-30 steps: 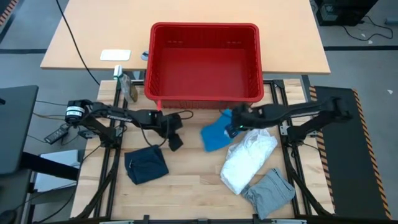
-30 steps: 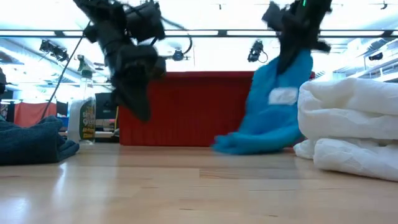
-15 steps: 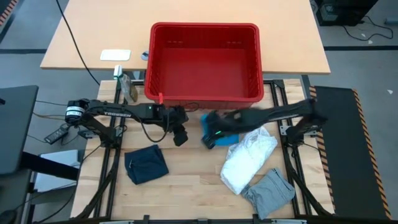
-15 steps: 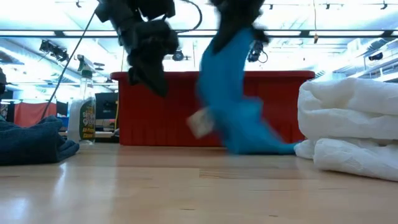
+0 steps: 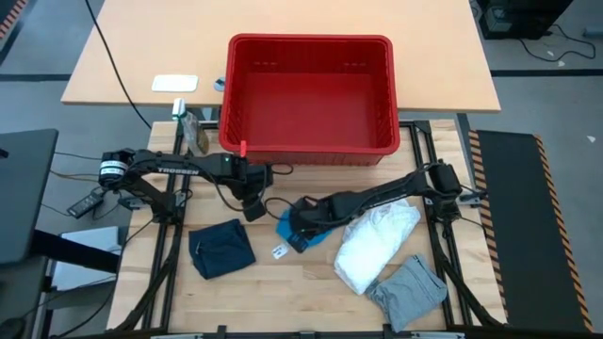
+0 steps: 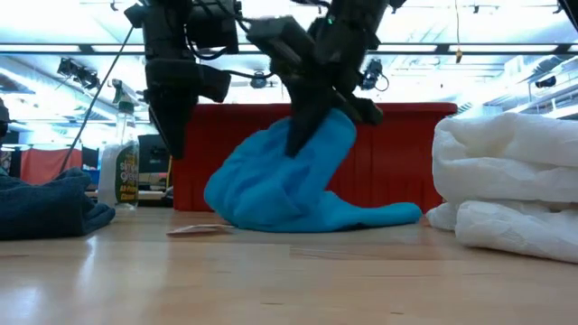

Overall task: Fold laundry
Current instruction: Fold the blue underwear

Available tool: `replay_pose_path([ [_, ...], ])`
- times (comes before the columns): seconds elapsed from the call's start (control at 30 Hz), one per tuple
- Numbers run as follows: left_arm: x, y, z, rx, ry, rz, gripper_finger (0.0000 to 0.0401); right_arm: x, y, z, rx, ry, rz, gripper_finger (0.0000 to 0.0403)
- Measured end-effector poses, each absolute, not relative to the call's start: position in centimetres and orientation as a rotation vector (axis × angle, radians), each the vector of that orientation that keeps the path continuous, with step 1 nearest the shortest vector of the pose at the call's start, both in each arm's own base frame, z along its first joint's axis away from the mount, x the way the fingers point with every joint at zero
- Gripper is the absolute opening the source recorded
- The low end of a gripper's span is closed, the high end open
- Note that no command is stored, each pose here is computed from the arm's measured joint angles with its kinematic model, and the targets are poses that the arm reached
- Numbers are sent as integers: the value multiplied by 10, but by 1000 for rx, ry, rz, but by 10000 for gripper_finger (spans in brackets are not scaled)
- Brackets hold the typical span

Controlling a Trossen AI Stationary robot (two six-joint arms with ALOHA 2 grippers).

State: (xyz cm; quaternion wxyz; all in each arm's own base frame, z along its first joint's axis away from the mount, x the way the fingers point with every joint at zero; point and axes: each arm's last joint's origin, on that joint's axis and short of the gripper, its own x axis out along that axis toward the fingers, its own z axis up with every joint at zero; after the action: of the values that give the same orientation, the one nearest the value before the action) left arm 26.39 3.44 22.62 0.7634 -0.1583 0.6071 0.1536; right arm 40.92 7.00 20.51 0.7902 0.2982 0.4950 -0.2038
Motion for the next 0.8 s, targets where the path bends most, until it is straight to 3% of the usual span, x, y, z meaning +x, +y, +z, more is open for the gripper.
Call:
replay_pose_path([
  [0.33, 268, 34, 227, -344, 1281, 327, 124, 361, 57, 209, 768, 1011, -664, 8],
  [0.5, 274, 35, 229, -352, 1209, 322, 124, 330, 31, 175, 879, 1018, -837, 11],
  [0.63, 283, 35, 233, -403, 1113, 300, 124, 316, 7, 144, 1023, 1024, -899, 54],
  [0.8, 289, 34, 236, -461, 1043, 267, 124, 309, -1, 150, 1047, 997, -890, 127],
])
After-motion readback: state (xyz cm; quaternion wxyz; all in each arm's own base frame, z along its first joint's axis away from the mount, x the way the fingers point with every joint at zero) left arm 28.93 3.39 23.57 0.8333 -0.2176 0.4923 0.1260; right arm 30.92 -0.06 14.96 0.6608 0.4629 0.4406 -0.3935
